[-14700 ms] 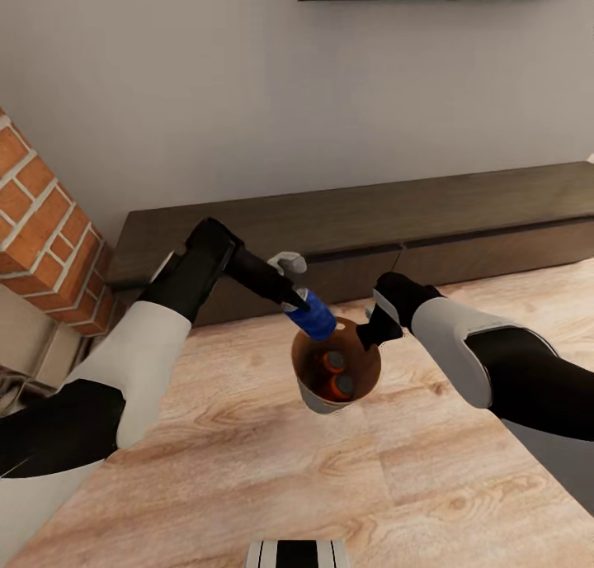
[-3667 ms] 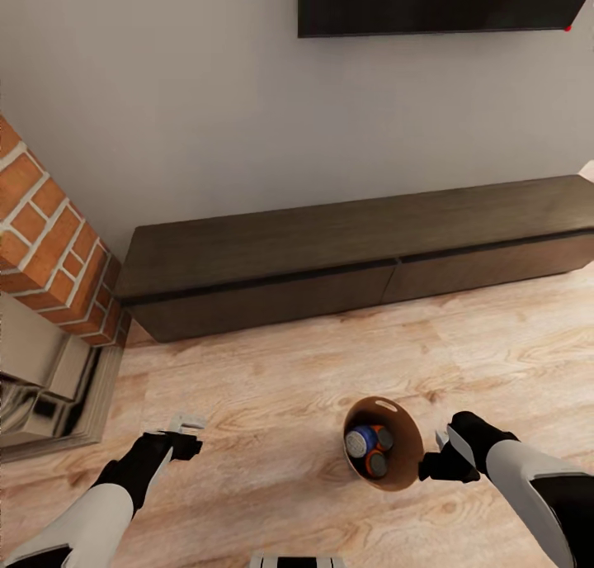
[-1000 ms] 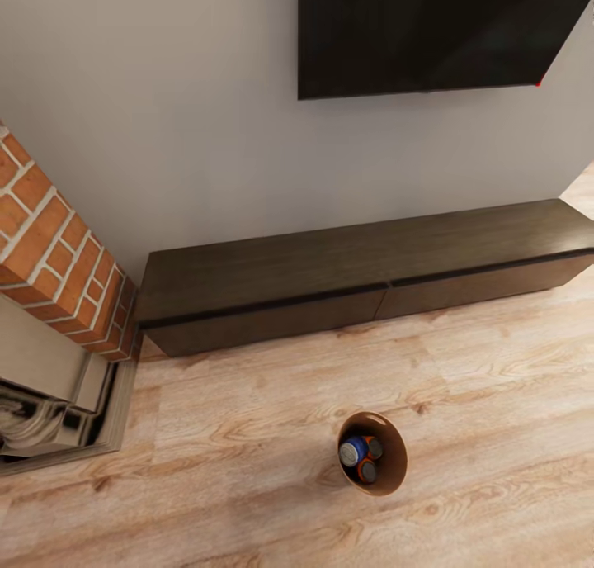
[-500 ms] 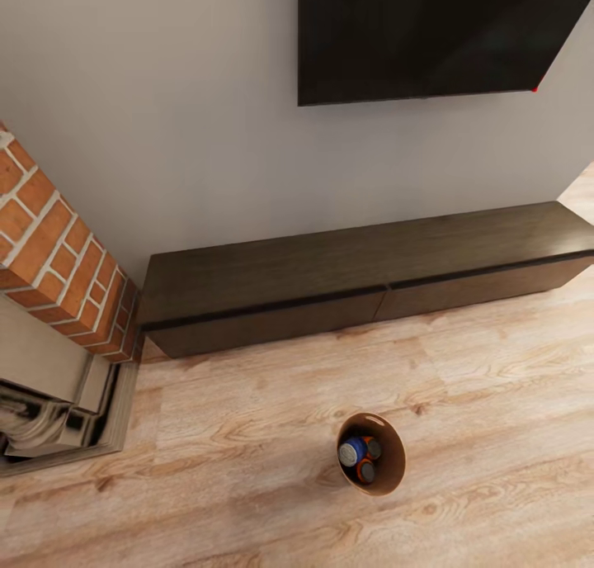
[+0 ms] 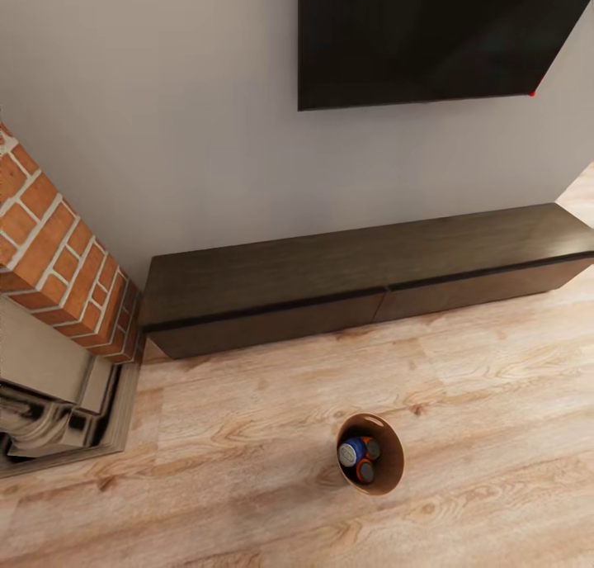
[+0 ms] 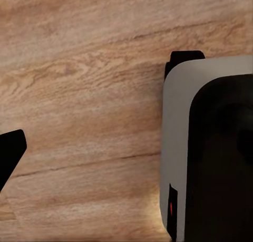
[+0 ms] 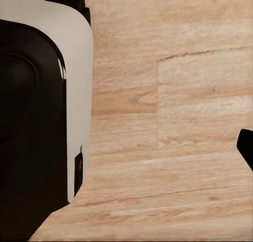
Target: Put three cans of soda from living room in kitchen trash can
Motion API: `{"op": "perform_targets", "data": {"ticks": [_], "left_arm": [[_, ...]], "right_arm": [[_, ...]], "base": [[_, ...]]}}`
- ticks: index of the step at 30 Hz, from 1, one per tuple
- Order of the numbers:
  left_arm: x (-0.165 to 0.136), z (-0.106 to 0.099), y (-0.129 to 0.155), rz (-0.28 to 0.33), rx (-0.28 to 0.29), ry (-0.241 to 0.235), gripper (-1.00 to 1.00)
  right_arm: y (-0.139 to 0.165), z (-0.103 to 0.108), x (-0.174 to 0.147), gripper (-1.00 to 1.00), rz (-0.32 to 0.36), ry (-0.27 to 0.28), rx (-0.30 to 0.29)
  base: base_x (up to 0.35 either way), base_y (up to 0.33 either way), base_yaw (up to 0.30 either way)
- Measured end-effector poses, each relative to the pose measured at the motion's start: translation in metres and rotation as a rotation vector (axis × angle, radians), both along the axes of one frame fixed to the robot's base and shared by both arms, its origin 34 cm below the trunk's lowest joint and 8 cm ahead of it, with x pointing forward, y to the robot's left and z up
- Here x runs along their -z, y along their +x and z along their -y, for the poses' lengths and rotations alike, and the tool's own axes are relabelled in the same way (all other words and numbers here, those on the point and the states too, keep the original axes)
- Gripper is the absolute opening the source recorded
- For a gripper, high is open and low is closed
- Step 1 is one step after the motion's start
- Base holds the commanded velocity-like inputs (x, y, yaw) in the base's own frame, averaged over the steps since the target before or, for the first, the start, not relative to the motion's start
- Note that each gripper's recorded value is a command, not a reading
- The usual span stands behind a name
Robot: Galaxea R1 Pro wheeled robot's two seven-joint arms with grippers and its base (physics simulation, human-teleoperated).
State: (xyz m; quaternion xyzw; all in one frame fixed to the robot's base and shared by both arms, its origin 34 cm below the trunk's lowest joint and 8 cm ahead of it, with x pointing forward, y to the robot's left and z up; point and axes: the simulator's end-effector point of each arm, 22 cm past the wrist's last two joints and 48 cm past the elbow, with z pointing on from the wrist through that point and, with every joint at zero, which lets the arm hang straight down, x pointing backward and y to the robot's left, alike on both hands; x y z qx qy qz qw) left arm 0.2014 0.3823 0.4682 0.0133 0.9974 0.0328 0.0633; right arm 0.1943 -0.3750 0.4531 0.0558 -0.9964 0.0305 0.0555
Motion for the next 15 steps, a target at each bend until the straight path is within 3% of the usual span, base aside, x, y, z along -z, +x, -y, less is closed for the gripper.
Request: {"op": "perform_targets", "data": {"ticks": [15], "left_arm": [[-0.021,0.004,-0.008,-0.013,-0.005,-0.001,1.00]], "right_arm": [[-0.016,0.002,-0.024,1.00,-0.031,-0.008,0.006]], "base": [[0.000,0.000,0.000]]}}
